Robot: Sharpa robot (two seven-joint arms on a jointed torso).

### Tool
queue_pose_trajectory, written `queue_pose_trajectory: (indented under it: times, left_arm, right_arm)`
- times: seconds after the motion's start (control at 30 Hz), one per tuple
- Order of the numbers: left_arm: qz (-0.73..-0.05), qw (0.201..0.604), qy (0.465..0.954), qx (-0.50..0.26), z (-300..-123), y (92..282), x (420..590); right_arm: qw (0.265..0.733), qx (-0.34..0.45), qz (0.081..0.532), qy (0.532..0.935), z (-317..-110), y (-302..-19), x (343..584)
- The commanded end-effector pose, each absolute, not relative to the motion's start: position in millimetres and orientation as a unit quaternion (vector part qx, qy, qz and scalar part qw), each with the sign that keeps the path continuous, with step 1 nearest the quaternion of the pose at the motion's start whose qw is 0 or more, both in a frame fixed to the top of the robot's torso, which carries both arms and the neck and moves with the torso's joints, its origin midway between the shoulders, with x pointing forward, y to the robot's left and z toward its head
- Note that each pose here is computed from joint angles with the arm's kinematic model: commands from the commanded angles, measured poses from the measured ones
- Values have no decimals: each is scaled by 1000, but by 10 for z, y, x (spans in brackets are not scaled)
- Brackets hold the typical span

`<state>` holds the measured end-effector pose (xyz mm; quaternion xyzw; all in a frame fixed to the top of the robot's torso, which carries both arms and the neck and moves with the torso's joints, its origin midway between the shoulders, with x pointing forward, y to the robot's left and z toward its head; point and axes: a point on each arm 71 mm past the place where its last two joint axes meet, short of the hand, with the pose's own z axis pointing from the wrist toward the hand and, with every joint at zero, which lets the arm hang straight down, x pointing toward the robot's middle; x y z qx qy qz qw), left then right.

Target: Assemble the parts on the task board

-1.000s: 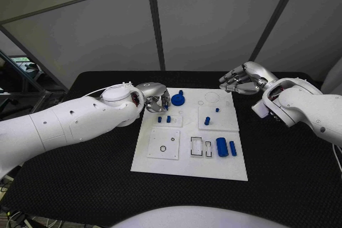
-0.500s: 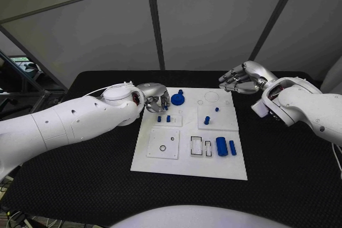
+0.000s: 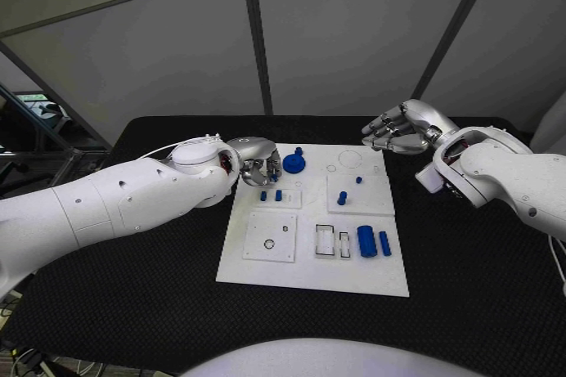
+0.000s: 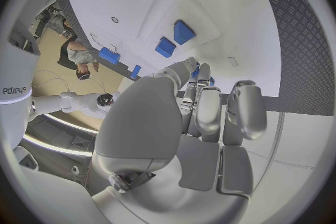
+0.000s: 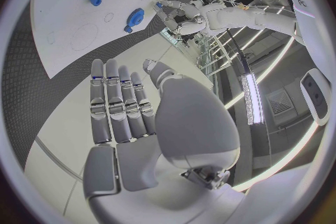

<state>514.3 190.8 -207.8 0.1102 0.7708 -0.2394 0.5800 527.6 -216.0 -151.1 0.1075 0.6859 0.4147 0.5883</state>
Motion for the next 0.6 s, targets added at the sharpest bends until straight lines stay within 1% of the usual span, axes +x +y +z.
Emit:
queue_pose_trajectory:
  times: [0.03, 0.6]
  left_arm:
    - [-239, 577, 773, 110, -2076, 1897, 5143]
    - [-234, 571, 779, 109, -2091, 1886, 5148]
  right_arm:
    - [589, 104, 417, 684, -1496, -2150, 5276]
    - [587, 105, 416, 686, -1502, -2147, 5280]
